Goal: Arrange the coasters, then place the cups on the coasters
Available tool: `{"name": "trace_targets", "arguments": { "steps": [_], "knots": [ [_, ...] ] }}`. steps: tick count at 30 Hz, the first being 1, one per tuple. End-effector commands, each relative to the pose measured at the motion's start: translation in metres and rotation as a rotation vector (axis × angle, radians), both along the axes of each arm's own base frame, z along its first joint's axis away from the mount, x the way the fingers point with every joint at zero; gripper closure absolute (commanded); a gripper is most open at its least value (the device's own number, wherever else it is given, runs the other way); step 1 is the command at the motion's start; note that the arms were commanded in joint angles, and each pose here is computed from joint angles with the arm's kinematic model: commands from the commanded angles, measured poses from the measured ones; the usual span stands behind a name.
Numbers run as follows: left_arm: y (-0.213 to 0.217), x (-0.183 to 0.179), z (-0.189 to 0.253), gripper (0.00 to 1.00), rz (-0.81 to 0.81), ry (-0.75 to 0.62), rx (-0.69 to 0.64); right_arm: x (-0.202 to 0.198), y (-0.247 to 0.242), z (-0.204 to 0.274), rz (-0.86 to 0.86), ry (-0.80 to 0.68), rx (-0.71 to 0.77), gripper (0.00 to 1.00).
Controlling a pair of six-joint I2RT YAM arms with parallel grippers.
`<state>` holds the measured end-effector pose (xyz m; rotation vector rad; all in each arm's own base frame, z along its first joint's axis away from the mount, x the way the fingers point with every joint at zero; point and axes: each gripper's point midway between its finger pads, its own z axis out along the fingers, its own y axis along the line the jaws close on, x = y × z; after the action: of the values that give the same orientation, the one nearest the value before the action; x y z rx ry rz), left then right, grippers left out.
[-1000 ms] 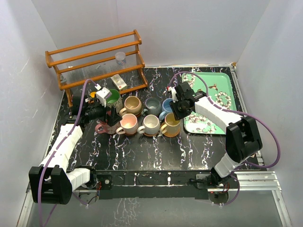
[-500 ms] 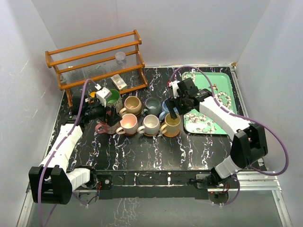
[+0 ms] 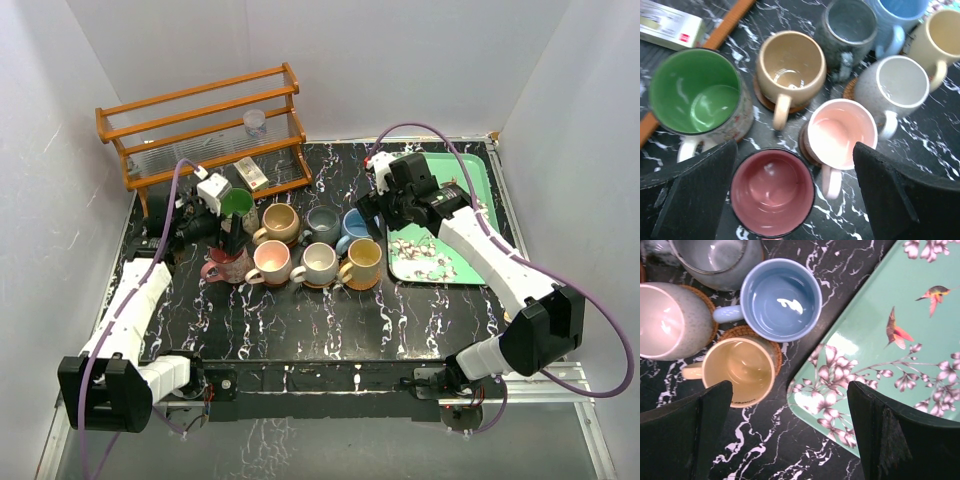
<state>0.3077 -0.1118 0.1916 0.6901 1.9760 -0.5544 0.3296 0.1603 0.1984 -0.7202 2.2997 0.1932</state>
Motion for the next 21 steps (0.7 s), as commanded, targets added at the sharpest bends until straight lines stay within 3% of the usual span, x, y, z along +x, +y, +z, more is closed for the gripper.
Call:
{"name": "trace_targets", "arguments": {
  "steps": [1, 8, 21],
  "knots": [
    [0.025, 0.019, 0.04, 0.01, 0.145, -0.114, 0.062, 0.018, -0.02, 0.029, -0.052, -0.125, -0.065, 0.02],
    [0.085, 0.041, 0.077, 0.01, 0.477, -0.191, 0.21, 0.04, -0.046, 0.051, -0.143, -0.215, -0.058, 0.02],
    [0.12, 0.047, 0.113, 0.01, 0.507, -0.37, 0.467, 0.105, -0.143, 0.109, -0.492, -0.306, 0.069, 0.02]
  ]
}}
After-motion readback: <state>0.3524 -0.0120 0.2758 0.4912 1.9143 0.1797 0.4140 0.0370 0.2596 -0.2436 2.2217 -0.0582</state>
